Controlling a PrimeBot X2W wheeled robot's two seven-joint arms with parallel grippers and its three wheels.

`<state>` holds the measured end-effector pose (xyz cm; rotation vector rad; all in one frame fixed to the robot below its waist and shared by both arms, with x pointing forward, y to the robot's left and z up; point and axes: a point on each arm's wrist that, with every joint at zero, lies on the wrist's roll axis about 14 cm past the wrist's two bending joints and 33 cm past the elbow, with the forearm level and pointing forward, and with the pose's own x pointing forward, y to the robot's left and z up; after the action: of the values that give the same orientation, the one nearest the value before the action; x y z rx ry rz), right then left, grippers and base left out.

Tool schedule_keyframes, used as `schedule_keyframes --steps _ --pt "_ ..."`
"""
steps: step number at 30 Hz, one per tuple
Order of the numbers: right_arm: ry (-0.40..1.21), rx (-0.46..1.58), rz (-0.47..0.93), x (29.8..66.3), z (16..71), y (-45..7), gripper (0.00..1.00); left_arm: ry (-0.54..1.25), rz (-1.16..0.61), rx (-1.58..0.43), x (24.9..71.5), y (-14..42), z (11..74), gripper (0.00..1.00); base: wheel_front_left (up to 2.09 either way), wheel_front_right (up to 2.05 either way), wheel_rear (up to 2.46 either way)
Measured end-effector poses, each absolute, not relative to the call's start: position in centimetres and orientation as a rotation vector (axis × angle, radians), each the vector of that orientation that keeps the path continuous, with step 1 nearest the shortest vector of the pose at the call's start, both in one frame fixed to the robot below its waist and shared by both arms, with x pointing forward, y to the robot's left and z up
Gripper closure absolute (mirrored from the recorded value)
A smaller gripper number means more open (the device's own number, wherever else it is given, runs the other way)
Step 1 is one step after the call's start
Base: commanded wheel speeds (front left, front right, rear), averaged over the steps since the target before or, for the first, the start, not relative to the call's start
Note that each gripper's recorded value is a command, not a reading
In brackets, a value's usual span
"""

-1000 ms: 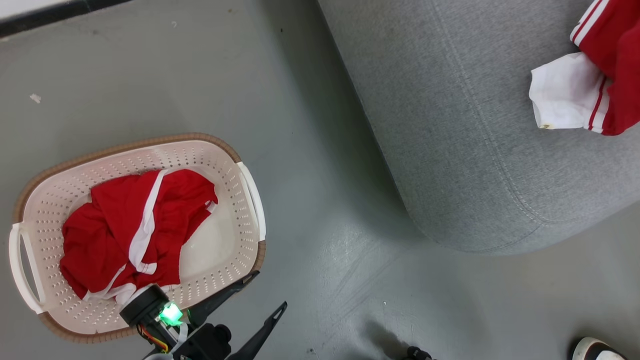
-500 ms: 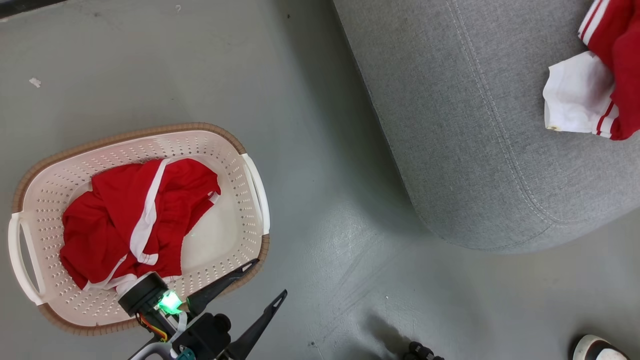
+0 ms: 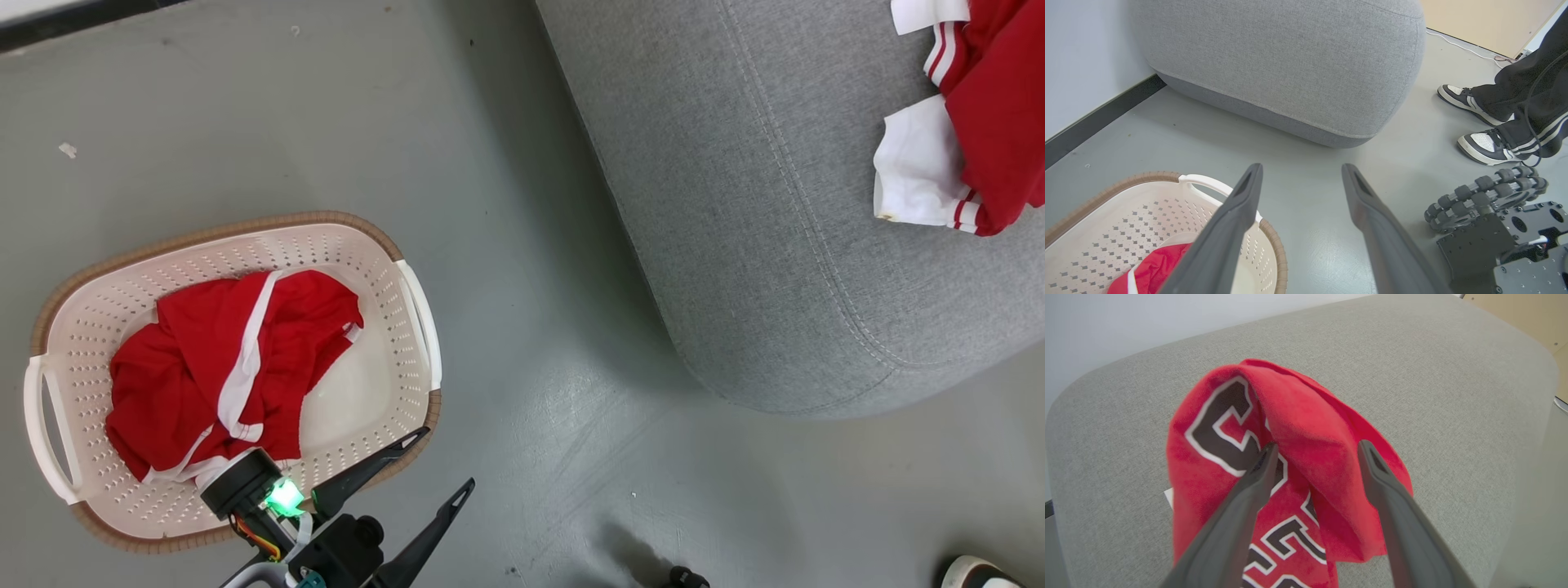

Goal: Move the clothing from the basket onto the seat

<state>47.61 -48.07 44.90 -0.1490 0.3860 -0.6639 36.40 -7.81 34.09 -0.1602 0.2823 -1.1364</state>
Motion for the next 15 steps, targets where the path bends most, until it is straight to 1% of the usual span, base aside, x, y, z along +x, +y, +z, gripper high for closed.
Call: schedule_keyframes --steps 3,7,12,15 --pt "0.406 -0.147 -0.666 47.3 44.9 -48.2 0.0 0.276 -1.141 -0.158 36.3 -7.9 34.4 0.0 0.0 0.0 0.0" --pt "0.377 -0.146 -0.671 47.5 46.1 -48.4 0.0 0.262 -1.14 -0.163 36.4 -8.2 35.0 0.0 0.0 0.0 0.0" --pt "0.274 -0.152 -0.676 48.6 49.3 -48.8 0.0 0.225 -1.142 -0.169 36.9 -8.9 36.3 0.0 0.0 0.0 0.0" --pt "0.228 -0.154 -0.671 48.6 50.3 -48.6 0.0 0.194 -1.154 -0.161 37.0 -9.3 37.2 0.0 0.0 0.0 0.0"
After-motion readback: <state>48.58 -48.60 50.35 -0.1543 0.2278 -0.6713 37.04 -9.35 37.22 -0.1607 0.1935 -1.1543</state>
